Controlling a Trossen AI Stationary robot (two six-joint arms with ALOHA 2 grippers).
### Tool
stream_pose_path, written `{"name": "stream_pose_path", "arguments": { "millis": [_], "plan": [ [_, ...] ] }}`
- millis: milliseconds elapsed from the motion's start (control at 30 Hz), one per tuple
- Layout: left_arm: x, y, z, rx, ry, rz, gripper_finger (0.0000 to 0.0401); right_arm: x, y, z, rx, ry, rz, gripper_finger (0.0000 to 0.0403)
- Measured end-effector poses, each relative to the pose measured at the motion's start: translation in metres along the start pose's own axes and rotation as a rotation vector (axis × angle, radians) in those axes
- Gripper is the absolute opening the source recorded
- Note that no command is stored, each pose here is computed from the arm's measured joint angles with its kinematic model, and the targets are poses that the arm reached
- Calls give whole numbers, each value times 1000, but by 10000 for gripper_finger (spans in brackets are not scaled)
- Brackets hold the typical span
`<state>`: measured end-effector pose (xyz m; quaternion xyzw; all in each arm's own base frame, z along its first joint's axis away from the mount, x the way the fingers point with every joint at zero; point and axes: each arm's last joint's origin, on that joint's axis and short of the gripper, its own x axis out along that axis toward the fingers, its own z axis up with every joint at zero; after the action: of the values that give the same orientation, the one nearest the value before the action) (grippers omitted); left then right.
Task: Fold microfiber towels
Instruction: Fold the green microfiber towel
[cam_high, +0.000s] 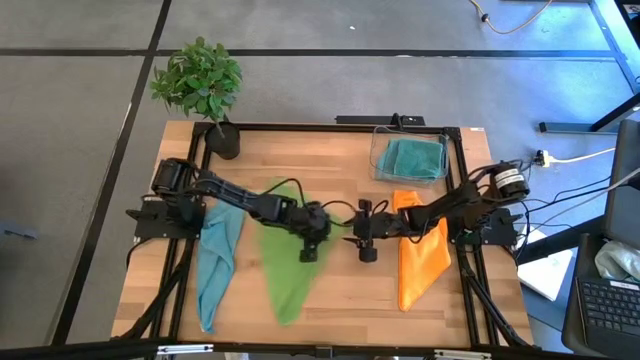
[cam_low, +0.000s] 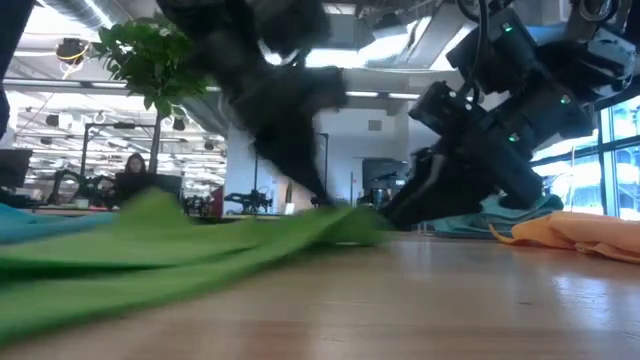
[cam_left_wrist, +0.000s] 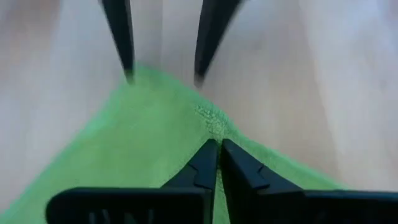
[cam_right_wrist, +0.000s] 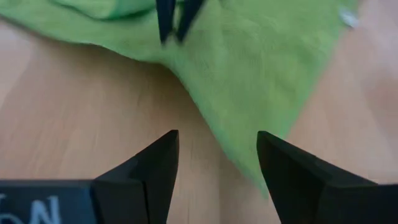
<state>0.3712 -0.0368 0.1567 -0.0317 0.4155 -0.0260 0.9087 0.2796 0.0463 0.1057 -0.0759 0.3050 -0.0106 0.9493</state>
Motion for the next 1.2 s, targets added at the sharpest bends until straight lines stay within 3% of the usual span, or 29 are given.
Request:
{"name": "stream_pose_path", "arguments": {
  "millis": [133, 267, 600, 800, 1200],
  "plan": [
    [6, 1, 15, 85, -123, 0, 2, -9, 2, -2, 22, 77, -17, 217],
    [0, 7, 30, 104, -144, 32, 8, -22, 3, 0, 38, 115, -95, 217],
    [-26, 4, 29, 112, 49, 84, 1, -40, 5, -5, -97, 234, -178, 217],
    [-32, 1, 22, 125, 195, 87, 16, -41, 2, -9, -57, 254, -282, 217],
    [-29, -2, 42, 173, -14, 99, 45, -46, 6, -21, -97, 295, -341, 217]
  ]
}}
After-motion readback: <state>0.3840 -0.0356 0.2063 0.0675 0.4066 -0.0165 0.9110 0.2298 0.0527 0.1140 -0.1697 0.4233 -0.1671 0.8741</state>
